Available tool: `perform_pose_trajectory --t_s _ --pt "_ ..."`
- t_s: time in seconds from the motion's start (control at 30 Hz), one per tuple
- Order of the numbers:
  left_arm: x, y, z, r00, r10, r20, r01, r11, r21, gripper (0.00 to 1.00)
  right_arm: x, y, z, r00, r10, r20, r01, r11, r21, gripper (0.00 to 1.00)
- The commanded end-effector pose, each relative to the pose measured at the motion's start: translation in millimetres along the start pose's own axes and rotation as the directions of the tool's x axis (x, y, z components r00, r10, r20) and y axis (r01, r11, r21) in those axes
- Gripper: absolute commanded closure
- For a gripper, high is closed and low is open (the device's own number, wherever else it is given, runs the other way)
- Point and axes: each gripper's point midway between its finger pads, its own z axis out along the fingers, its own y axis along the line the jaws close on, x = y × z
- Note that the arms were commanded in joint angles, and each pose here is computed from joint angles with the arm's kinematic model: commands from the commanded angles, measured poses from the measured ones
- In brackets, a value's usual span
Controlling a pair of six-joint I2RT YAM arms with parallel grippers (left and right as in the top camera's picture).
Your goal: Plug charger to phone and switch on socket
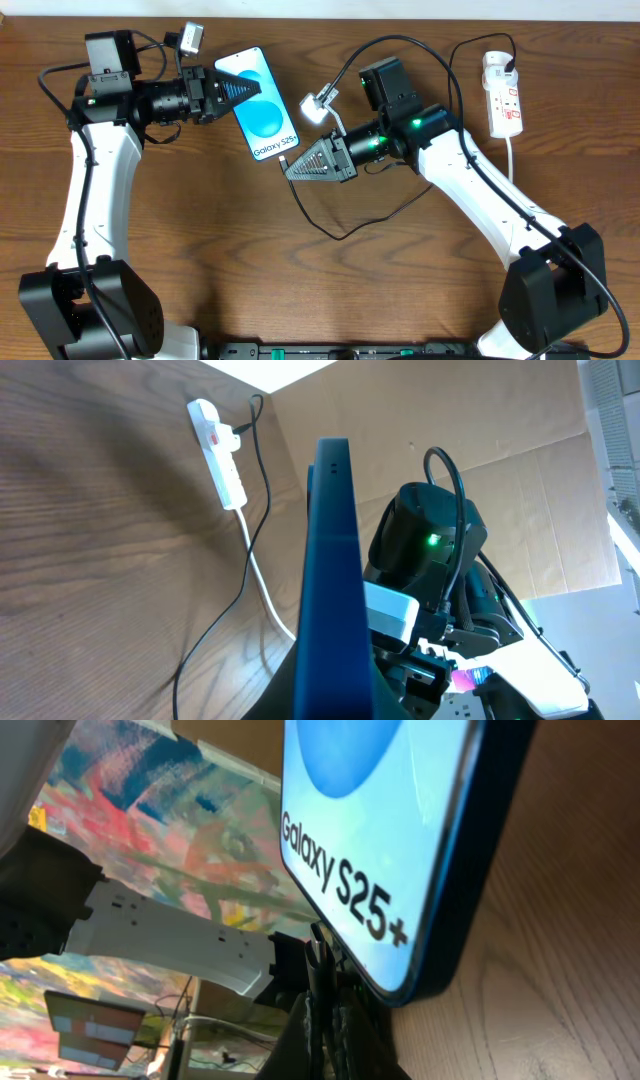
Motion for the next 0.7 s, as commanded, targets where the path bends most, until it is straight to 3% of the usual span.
perform_pose_trajectory --t_s 0.0,0.67 --pt "-0.4 -11.5 -0.6 1.000 0.024 -0.006 -0.024 0.999 0.029 0.93 3.0 -2.7 2.8 0.999 0.041 -0.008 -0.041 0.999 -0.008 0.99" --pt "-0.8 -11.7 -0.6 1.000 0.029 -0.006 -0.029 0.999 0.030 0.93 -2.8 -1.8 3.2 0.998 0.063 0.004 -0.063 0.998 -0.012 0.99"
